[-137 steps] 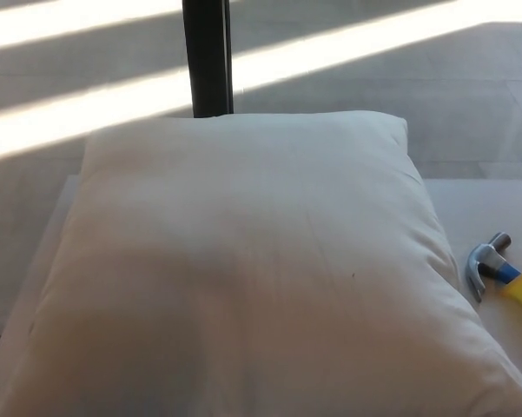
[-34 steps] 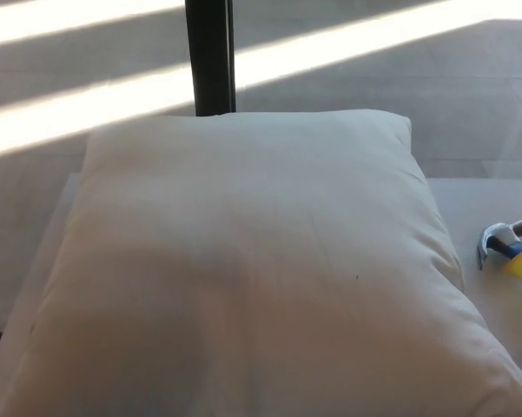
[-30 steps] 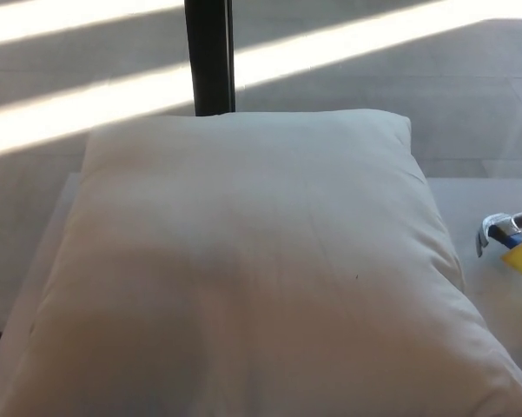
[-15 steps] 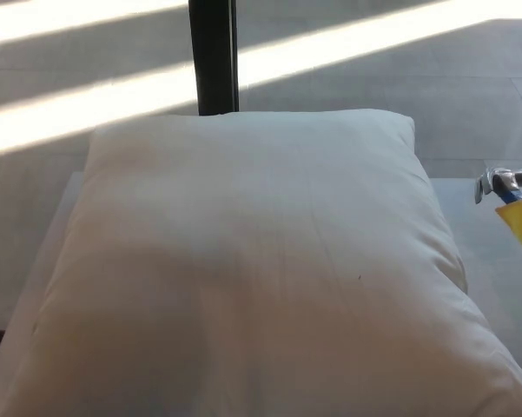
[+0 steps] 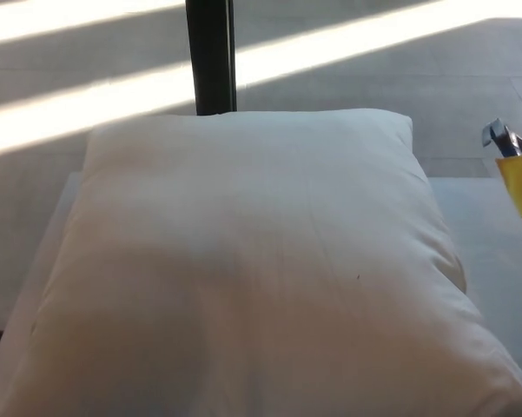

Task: A hammer is kept on the right hand side and a pillow is kept on the left hand side on the desk infront of the robot and the robot uses its right hand to pick up the hammer and makes a downward swinging motion to hit the pillow

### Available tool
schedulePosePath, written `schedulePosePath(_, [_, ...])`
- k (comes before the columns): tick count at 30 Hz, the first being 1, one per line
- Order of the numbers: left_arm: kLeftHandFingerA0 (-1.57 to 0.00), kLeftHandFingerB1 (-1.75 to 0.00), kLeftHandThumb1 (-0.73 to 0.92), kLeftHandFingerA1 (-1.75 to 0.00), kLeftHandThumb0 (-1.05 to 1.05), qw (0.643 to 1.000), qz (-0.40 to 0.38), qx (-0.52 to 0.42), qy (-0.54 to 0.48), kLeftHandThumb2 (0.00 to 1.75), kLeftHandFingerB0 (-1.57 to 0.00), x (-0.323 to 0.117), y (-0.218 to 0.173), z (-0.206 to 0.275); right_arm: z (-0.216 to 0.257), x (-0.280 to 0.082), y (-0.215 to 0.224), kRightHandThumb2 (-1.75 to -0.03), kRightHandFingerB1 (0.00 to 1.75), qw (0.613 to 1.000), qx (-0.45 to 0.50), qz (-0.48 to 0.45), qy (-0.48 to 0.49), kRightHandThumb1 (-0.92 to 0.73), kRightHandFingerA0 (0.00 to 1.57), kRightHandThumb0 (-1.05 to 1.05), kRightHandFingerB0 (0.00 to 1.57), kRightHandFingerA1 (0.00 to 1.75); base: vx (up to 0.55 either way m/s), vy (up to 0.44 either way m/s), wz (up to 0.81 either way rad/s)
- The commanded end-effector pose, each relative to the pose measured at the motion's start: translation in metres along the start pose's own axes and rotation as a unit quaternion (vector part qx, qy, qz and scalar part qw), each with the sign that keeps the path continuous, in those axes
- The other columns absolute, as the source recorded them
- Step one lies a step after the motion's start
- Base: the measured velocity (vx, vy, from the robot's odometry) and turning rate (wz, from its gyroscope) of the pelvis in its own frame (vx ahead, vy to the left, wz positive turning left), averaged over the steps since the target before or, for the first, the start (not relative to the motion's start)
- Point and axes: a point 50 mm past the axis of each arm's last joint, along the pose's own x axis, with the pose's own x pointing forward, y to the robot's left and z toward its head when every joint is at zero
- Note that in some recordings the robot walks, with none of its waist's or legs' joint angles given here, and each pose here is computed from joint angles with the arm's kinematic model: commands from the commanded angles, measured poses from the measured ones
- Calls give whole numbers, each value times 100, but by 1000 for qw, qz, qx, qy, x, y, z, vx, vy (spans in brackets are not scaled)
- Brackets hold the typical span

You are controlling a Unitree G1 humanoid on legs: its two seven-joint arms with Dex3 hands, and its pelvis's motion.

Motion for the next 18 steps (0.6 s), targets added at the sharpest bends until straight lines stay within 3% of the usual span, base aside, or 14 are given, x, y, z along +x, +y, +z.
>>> schedulePosePath(1, [-77, -51, 76, -61, -62, 1000, 10, 7, 1, 63, -65, -2, 6, -3, 47, -16, 67, -96, 175, 969, 79, 230, 45, -83, 105, -38, 74, 175, 0, 0, 0])
schedulePosePath(5, [-76, -51, 78, -60, -61, 1000, 5, 15, -1, 63, -62, -2, 5, -3, 47, -19, 80, -92, 175, 966, 39, 252, 45, -82, 107, -39, 75, 175, 0, 0, 0])
schedulePosePath(8, [-76, -51, 78, -61, -60, 1000, 6, 5, -1, 63, -59, -2, 5, -4, 47, -22, 89, -96, 170, 967, 14, 250, 54, -78, 108, -39, 78, 175, 0, 0, 0])
schedulePosePath(9, [-77, -51, 77, -61, -60, 1000, 7, 3, -1, 63, -60, -2, 5, -4, 48, -23, 90, -107, 174, 964, 7, 258, 56, -73, 108, -36, 73, 175, 0, 0, 0])
schedulePosePath(14, [-75, -53, 77, -63, -60, 1000, 5, -9, -3, 63, -61, -2, 5, -3, 55, -27, 93, -109, 175, 959, -6, 278, 50, -75, 107, -37, 79, 175, 0, 0, 0])
schedulePosePath(16, [-77, -51, 77, -62, -60, 1000, 2, 0, -5, 63, -61, -3, 6, -3, 73, -33, 87, -110, 175, 957, 18, 286, 38, -66, 105, -35, 79, 175, 0, 0, 0])
schedulePosePath(17, [-77, -51, 76, -60, -61, 1000, 4, 2, -7, 63, -61, -2, 6, -2, 79, -35, 87, -109, 173, 959, 6, 283, 25, -62, 106, -35, 76, 175, 0, 0, 0])
schedulePosePath(18, [-77, -51, 76, -60, -61, 1000, 6, 4, -5, 63, -62, -2, 6, -2, 85, -38, 85, -110, 145, 959, 11, 283, 18, -60, 109, -35, 82, 175, 0, 0, 0])
